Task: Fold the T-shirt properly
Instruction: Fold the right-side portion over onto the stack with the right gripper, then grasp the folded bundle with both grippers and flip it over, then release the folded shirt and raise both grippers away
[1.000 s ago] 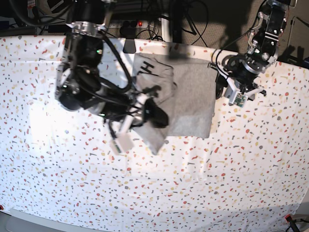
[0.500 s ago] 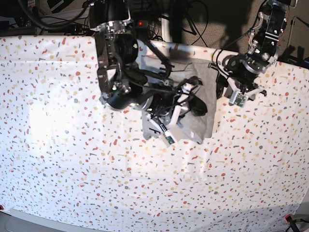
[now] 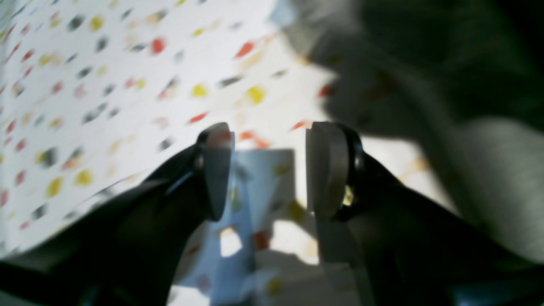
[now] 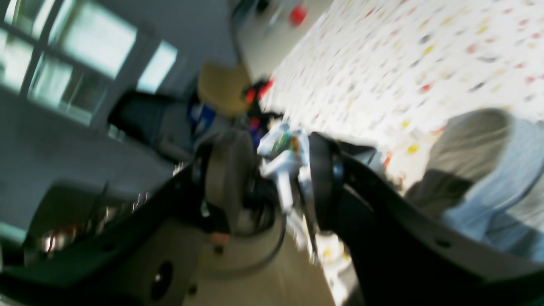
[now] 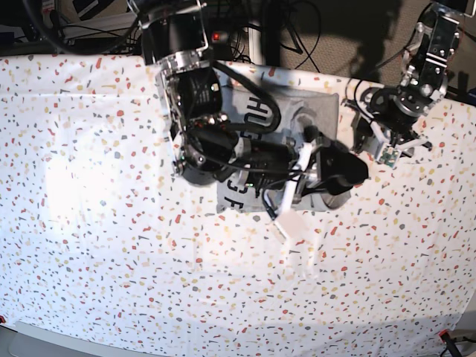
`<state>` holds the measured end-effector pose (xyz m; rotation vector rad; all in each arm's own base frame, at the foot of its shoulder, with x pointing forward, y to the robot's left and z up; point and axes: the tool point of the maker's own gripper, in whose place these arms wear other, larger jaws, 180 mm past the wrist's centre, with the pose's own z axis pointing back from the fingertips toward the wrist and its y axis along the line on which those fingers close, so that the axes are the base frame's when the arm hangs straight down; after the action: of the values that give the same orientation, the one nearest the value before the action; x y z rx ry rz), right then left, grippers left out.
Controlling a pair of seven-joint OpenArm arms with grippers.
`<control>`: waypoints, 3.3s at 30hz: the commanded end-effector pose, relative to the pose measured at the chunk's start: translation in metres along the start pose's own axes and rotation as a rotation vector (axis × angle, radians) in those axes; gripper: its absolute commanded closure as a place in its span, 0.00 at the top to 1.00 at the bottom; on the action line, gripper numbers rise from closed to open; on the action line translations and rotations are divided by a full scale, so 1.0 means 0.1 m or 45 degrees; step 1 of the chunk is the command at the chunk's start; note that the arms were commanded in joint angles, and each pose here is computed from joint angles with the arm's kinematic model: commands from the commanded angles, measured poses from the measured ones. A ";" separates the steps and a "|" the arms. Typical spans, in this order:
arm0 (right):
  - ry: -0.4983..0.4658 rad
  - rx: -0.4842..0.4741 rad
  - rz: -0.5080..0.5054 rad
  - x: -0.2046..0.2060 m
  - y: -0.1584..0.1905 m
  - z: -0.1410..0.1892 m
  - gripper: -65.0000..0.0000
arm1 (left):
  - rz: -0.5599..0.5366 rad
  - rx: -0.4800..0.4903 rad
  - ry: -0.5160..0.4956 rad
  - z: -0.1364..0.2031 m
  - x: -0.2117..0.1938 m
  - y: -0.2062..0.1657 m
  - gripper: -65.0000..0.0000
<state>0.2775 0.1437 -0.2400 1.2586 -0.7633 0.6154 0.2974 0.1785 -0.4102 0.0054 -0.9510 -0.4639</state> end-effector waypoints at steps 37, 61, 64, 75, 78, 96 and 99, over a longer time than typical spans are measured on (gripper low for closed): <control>0.346 -0.842 0.191 -0.28 -1.85 0.94 0.00 | 0.648 -0.399 -0.217 0.70 0.49 -1.10 0.33; 0.423 -0.854 0.159 -0.78 -1.58 1.10 0.00 | 0.582 -0.294 -0.070 -0.14 0.20 -0.98 0.33; 0.399 -0.853 0.180 -0.83 -1.42 1.12 0.00 | 0.506 -0.256 -0.077 -0.28 0.27 -0.85 0.33; 0.365 -0.802 0.103 -1.15 -1.13 1.03 0.00 | 0.453 -0.166 -0.139 -0.65 0.53 -0.43 0.33; 0.357 -0.802 0.107 -1.13 -1.12 1.03 0.00 | 0.443 -0.159 -0.159 -0.66 0.61 -0.38 0.33; 0.016 -0.986 0.097 -0.52 -0.71 2.00 0.00 | 0.419 -0.125 -0.311 0.56 0.58 -0.25 0.33; 0.021 -1.045 0.058 -0.70 -0.60 2.23 0.00 | 0.433 -0.086 -0.262 0.77 0.38 -0.22 0.33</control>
<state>0.2403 -0.0899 -0.3142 0.4669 -0.8594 0.2709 0.2425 0.1584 -0.3512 -0.2620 -1.0701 -0.1739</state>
